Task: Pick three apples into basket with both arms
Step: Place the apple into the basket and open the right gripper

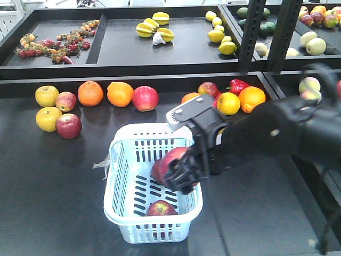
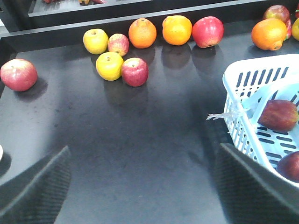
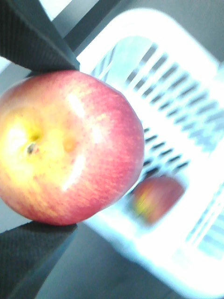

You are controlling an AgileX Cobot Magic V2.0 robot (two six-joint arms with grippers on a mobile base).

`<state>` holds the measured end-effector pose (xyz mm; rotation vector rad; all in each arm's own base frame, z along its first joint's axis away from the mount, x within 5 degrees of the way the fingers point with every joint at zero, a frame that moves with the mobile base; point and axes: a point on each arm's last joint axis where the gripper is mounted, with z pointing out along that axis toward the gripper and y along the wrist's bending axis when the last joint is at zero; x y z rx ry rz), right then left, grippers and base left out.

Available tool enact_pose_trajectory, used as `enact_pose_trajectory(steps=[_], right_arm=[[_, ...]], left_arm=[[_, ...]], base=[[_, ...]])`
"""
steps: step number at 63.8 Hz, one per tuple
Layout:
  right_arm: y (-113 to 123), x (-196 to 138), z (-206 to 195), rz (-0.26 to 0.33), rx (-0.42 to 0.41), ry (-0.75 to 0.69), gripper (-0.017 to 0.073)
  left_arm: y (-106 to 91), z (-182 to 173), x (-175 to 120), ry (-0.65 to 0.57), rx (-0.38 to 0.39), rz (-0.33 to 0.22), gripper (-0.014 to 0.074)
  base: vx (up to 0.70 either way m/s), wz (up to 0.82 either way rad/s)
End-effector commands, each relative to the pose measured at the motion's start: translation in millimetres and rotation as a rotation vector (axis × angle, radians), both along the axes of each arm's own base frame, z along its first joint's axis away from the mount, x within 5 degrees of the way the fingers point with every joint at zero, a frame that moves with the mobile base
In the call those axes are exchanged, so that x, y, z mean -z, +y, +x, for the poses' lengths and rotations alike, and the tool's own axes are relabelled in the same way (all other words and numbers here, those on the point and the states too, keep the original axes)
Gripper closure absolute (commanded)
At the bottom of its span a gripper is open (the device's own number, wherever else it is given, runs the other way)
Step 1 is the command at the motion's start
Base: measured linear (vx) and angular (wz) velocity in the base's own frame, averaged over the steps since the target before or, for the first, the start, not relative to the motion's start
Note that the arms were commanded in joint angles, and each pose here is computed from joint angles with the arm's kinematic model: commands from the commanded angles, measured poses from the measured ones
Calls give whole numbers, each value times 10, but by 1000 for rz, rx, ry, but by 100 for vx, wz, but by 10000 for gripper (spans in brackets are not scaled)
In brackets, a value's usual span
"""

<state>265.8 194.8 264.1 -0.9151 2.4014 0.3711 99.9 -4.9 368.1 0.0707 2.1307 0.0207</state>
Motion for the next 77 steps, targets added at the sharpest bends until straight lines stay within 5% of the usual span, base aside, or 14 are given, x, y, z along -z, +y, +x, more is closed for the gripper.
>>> enact_pose_trajectory(steps=[1,32,60,77], right_arm=[[123,-157,56,79,-2,-131,268],[220,128,146,39,-7,-73,-137],[126,-59,66,25,4,-99,-106],[-272,-383,25,-49,91,-169,-57]], left_arm=[[-3,27,-115,-79,-1,-14,4],[-3,27,-115,-79,-1,-14,4],[-3,27,-115,-79,-1,-14,4],[-3,27,-115,-79,-1,-14,4]], base=[[0,0],[0,0],[0,0],[0,0]])
